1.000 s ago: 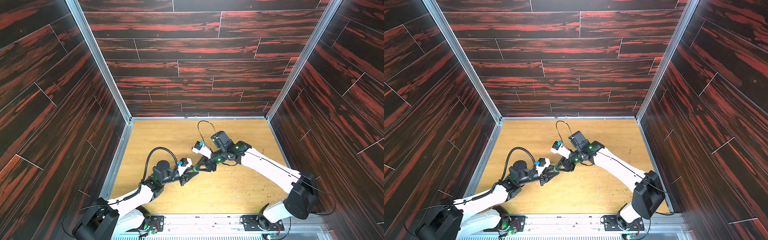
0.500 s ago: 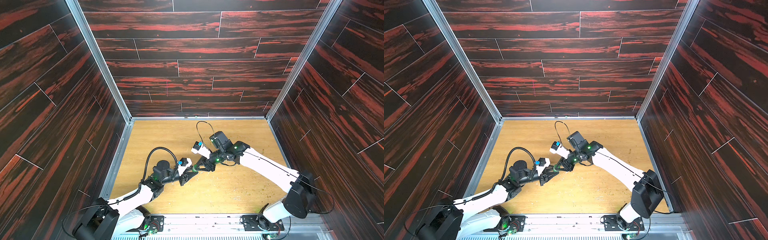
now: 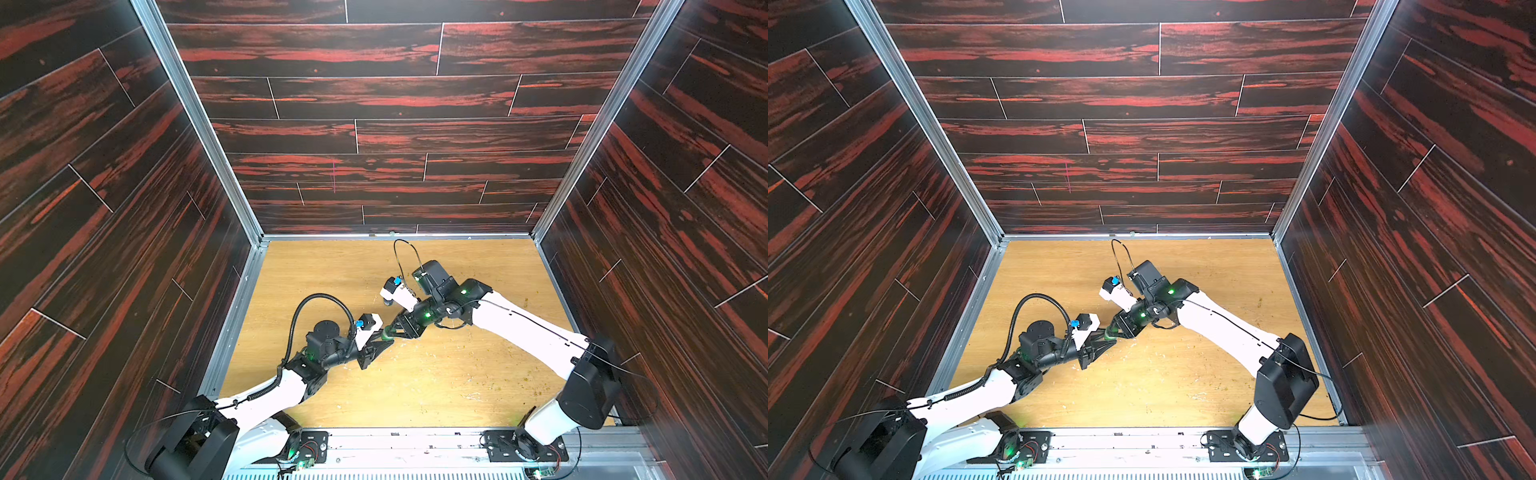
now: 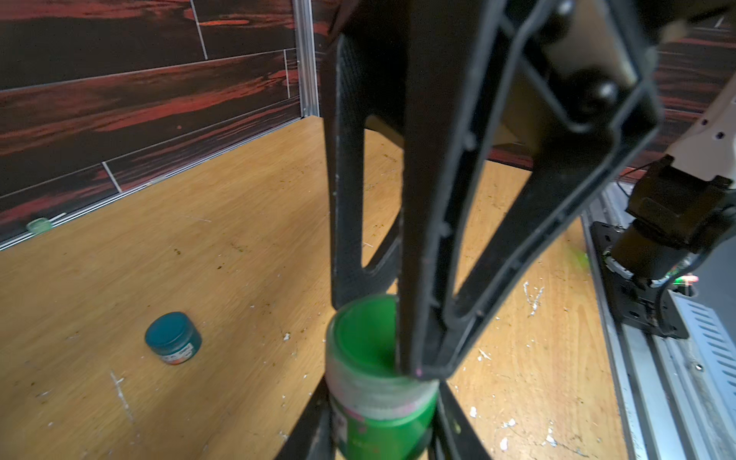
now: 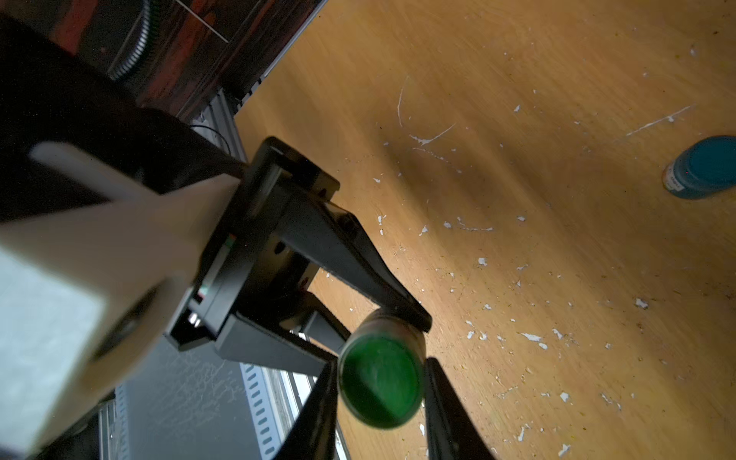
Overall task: Close the paint jar lid
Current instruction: Screw the lid onto the paint jar.
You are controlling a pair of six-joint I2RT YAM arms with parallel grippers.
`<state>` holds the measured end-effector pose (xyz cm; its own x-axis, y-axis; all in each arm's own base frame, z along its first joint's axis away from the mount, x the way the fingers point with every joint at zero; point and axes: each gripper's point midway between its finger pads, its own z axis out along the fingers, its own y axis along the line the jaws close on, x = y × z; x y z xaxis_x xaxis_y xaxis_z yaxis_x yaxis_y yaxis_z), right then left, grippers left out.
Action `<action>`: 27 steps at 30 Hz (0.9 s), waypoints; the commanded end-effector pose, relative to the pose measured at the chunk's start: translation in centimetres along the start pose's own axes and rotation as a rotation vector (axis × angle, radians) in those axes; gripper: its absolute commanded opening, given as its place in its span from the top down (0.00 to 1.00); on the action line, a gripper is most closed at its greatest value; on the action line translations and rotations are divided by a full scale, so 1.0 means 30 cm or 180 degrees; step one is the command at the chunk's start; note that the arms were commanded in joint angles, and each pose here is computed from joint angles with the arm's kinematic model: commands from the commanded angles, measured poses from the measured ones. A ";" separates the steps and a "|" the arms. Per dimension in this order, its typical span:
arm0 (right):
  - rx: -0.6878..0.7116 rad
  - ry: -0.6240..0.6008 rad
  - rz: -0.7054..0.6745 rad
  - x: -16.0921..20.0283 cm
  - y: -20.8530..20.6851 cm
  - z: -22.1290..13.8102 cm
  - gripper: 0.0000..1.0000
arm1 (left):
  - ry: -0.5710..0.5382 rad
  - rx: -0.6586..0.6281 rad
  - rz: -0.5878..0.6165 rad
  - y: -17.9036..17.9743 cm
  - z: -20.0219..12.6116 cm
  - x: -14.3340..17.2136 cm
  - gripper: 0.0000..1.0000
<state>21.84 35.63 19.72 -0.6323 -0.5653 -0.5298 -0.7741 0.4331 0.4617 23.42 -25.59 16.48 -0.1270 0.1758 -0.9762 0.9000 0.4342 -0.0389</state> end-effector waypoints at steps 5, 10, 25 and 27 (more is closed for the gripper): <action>0.0493 0.0250 0.0997 0.057 -0.051 0.045 0.86 | -0.0453 -0.0359 0.0333 0.072 -0.003 -0.150 0.75; 0.0694 0.0180 0.1526 0.038 -0.047 0.056 0.90 | -0.0525 -0.0519 0.0364 0.109 0.005 -0.176 0.76; 0.0866 0.0025 0.2171 -0.010 -0.012 0.081 0.92 | -0.0587 -0.0652 0.0369 0.150 0.031 -0.191 0.75; 0.0920 -0.0083 0.2013 -0.036 -0.014 0.042 0.90 | -0.0574 -0.0648 0.0360 0.149 0.029 -0.183 0.76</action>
<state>23.06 37.51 18.64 -0.9674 -0.1079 -0.2291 -0.2133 0.8348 0.5076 27.77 -24.58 15.48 -0.1101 0.1900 -0.9756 0.8027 0.5958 0.0254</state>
